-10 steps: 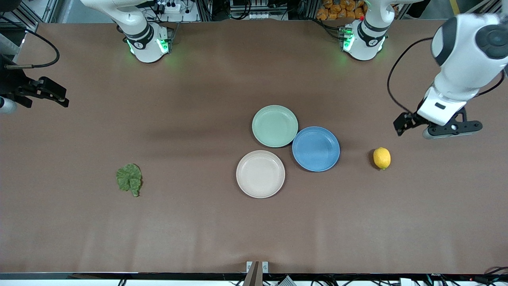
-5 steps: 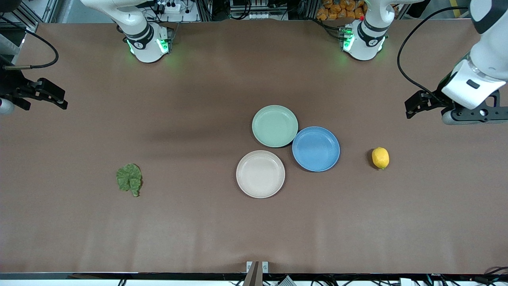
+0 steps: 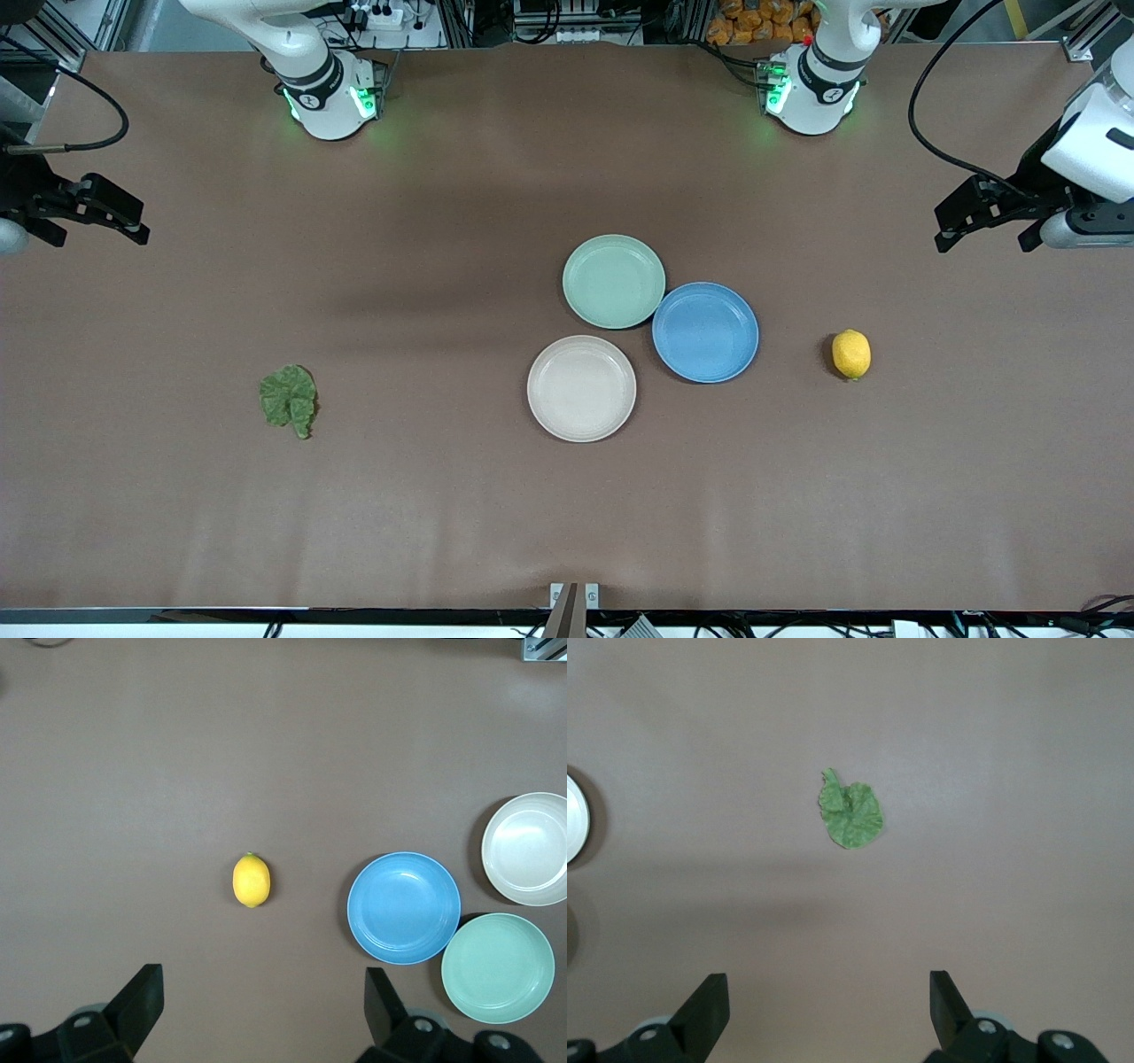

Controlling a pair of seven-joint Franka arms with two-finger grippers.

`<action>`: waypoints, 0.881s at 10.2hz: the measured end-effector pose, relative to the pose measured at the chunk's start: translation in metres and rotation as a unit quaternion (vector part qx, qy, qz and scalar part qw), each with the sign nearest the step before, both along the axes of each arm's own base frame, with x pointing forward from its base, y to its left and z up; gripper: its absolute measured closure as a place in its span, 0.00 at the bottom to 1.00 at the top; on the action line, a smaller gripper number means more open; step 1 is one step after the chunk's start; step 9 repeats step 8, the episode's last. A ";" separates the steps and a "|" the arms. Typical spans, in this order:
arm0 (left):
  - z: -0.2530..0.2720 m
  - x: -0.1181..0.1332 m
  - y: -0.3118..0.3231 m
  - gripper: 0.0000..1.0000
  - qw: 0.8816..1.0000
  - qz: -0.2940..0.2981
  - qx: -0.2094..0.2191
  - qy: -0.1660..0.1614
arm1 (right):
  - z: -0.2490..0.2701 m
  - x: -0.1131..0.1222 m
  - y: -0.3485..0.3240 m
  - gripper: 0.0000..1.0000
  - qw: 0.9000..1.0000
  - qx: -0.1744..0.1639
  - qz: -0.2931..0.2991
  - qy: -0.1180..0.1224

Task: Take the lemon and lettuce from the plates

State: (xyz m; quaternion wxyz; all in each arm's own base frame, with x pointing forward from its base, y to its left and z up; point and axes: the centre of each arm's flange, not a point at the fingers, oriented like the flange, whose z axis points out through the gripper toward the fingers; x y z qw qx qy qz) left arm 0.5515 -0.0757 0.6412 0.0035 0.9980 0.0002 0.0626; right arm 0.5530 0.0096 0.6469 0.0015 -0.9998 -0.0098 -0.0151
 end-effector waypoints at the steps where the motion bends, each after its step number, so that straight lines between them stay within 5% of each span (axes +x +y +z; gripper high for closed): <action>1: 0.000 0.000 0.000 0.00 1.000 0.000 0.000 0.000 | 0.003 -0.002 0.002 0.00 1.000 0.010 0.001 -0.004; 9: -0.006 -0.011 -0.002 0.00 0.999 -0.022 0.008 0.044 | 0.018 -0.009 0.002 0.00 1.000 0.017 0.001 -0.019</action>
